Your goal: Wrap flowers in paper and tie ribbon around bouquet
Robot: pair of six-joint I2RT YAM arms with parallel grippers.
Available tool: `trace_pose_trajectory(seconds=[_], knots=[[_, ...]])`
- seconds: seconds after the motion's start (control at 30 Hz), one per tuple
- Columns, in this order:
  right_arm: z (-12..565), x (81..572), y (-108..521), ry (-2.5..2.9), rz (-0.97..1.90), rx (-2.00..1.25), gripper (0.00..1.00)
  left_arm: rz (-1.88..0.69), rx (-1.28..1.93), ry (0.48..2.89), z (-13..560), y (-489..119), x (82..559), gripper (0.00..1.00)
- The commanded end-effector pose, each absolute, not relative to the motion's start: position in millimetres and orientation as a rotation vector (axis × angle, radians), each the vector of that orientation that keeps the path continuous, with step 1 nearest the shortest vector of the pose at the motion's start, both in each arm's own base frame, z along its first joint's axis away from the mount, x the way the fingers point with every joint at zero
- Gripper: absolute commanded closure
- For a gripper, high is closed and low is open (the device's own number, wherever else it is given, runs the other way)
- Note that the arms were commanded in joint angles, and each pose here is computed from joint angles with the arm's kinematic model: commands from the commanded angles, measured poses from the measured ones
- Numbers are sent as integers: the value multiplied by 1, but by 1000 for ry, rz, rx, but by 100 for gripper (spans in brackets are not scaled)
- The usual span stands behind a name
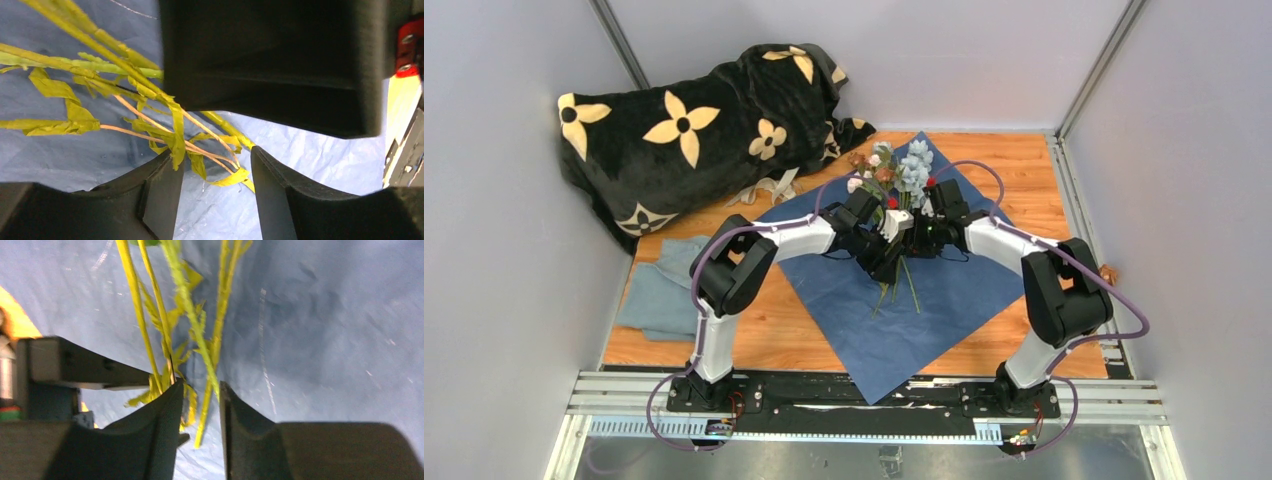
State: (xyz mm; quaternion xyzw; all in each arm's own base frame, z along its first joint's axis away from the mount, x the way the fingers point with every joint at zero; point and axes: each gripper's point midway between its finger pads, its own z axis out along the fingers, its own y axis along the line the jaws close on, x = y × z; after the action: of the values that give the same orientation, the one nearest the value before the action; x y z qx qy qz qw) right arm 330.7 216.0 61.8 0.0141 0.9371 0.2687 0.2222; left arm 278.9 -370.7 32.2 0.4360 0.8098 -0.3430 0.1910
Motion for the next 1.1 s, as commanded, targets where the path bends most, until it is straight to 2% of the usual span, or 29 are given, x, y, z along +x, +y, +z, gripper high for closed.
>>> trace_pose_trajectory(seconds=[0.0,0.17,0.27,0.37,0.5,0.6,0.73,0.83,1.07], knots=[[62,313,186,2653,524,12,60,-969,1161,2308,21,-375,279,41],[100,323,134,2558,272,39,44,-924,1157,2314,21,-370,282,41],[120,329,81,2502,44,123,34,-924,1155,2301,25,-370,282,40],[126,325,6,2458,-156,333,30,-918,1157,2283,32,-370,283,37],[118,299,-117,2403,-544,652,32,-837,1206,2245,44,-363,290,30],[101,275,-176,2408,-725,850,33,-774,1245,2234,55,-357,294,22],[66,253,-213,2406,-702,1098,35,-728,1294,2213,73,-351,296,17],[47,245,-225,2418,-728,1162,35,-696,1329,2209,82,-347,297,11],[42,236,-237,2431,-794,1194,37,-651,1328,2203,91,-341,304,10]])
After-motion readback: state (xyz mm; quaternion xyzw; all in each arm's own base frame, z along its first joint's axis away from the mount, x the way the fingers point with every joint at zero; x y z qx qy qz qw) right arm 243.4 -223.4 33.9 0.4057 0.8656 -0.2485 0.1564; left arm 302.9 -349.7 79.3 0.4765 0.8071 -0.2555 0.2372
